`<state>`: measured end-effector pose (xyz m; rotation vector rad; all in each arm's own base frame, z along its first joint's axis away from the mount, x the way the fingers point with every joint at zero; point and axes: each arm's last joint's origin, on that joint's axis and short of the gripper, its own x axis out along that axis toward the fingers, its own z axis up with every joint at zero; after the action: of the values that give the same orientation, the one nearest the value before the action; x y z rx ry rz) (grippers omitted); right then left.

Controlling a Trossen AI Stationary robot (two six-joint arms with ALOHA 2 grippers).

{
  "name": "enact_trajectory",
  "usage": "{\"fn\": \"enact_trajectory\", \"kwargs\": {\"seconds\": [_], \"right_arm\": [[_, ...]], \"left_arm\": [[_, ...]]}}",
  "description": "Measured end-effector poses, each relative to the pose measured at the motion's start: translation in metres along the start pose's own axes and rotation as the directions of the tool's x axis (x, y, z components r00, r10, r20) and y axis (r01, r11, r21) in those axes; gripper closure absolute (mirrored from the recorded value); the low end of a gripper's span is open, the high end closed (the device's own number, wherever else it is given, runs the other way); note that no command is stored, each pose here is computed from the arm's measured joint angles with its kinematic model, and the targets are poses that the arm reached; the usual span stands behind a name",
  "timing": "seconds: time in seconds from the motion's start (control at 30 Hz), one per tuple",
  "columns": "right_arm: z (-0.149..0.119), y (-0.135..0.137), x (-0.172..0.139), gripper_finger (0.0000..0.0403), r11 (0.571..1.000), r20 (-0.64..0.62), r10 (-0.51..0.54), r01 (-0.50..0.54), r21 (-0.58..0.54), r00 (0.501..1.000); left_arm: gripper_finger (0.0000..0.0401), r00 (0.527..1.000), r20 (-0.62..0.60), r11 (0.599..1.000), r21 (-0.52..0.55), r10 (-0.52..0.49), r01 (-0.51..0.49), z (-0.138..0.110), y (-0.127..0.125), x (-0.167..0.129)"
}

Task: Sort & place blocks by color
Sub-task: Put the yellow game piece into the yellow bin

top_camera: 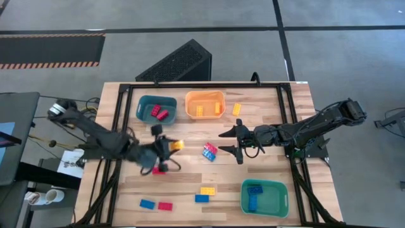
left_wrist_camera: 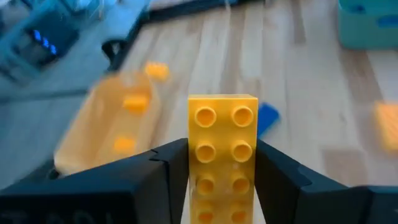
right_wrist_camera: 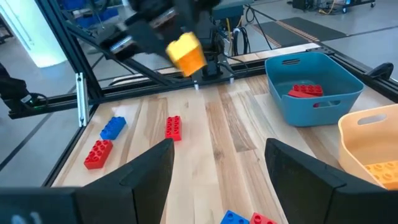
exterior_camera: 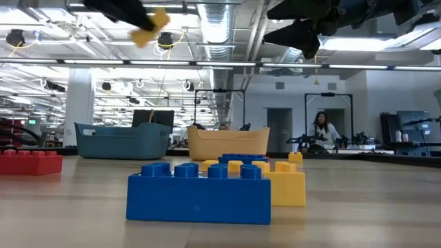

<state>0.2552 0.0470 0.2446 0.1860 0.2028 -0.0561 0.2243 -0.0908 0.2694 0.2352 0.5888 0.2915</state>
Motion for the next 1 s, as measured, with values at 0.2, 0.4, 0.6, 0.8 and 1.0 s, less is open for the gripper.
{"fn": "enact_trajectory", "kwargs": {"seconds": [0.2, 0.4, 0.6, 0.8, 1.0], "right_arm": [[0.001, 0.0, 0.0, 0.0127, 1.0, 0.008, 0.002, -0.002, 0.002, 1.0], [0.001, 0.0, 0.0, 0.0127, 1.0, 0.01, 0.002, -0.002, 0.003, 1.0], [0.002, -0.002, 0.0, 0.0127, 1.0, 0.013, -0.004, 0.004, 0.001, 1.0], [0.001, -0.002, 0.0, 0.0127, 1.0, 0.008, -0.007, 0.007, -0.002, 1.0], [0.001, -0.002, 0.0, 0.0127, 1.0, 0.004, -0.007, 0.007, -0.003, 1.0]], "left_arm": [[0.0295, 0.964, 0.255, 0.995, -0.034, -0.08, 0.092, -0.001, 0.057, 0.054], [0.0297, 0.923, 0.384, 0.98, -0.174, -0.026, 0.099, -0.013, 0.125, 0.093], [0.0275, 0.917, 0.397, 0.959, -0.251, -0.021, 0.13, -0.031, 0.152, 0.129], [0.028, 0.948, 0.316, 0.936, -0.324, -0.03, 0.137, -0.044, 0.161, 0.164], [0.0263, 0.953, 0.303, 0.933, -0.335, -0.025, 0.131, -0.042, 0.17, 0.182]]}}
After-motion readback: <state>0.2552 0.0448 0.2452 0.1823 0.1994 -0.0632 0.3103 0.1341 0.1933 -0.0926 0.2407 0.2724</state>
